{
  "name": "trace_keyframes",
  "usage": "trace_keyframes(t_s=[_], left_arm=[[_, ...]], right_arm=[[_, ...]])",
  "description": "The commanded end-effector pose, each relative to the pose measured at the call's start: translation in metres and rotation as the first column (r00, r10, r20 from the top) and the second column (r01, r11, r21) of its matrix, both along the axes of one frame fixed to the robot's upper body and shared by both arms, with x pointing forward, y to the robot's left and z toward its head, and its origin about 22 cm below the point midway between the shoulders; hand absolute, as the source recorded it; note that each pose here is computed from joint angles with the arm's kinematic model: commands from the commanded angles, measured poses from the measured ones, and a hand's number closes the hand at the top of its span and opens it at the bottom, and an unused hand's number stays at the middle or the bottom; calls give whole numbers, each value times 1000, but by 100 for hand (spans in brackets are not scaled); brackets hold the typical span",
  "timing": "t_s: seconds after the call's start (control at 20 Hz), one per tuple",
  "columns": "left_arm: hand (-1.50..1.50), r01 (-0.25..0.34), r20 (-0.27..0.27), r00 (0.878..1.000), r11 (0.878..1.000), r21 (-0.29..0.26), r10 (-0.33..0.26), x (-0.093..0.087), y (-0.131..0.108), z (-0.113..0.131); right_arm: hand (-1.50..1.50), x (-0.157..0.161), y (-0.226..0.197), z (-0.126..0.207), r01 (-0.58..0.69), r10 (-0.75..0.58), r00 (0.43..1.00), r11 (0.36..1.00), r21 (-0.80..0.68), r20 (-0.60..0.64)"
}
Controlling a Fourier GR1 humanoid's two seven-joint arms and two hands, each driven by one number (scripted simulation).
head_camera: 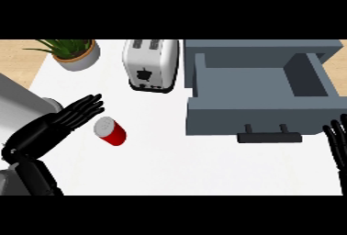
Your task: Pick up the can, place it into the drawer and close the drawer
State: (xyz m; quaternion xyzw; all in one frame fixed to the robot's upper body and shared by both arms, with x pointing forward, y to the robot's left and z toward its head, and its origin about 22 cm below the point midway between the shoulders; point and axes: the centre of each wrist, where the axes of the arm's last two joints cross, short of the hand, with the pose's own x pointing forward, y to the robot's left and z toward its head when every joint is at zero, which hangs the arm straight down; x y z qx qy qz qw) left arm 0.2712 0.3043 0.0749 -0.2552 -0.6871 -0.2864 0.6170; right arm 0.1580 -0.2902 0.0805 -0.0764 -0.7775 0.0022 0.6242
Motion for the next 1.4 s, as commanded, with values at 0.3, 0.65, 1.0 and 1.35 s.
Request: trace_keyframes(t_s=[0.3,0.65,1.0,1.35], left_arm=[[-150,-36,7,999,999,11,36,21,-13,-37],[-150,-78,3,997,996,45,78,35,-2,-58],[-150,-94,-5,996,994,62,94,31,28,-91],[-150,-109,-1,994,991,79,110,45,40,-110]], right_arm=[[-150,5,8,11,14,-14,1000,1000,0,7],[-150,23,-12,-2,-7,7,1000,1000,2,-6],[-150,15,-5,-12,-5,5,1000,1000,-5,2],[-150,2,4,3,-16,16,1000,1000,-20,7]])
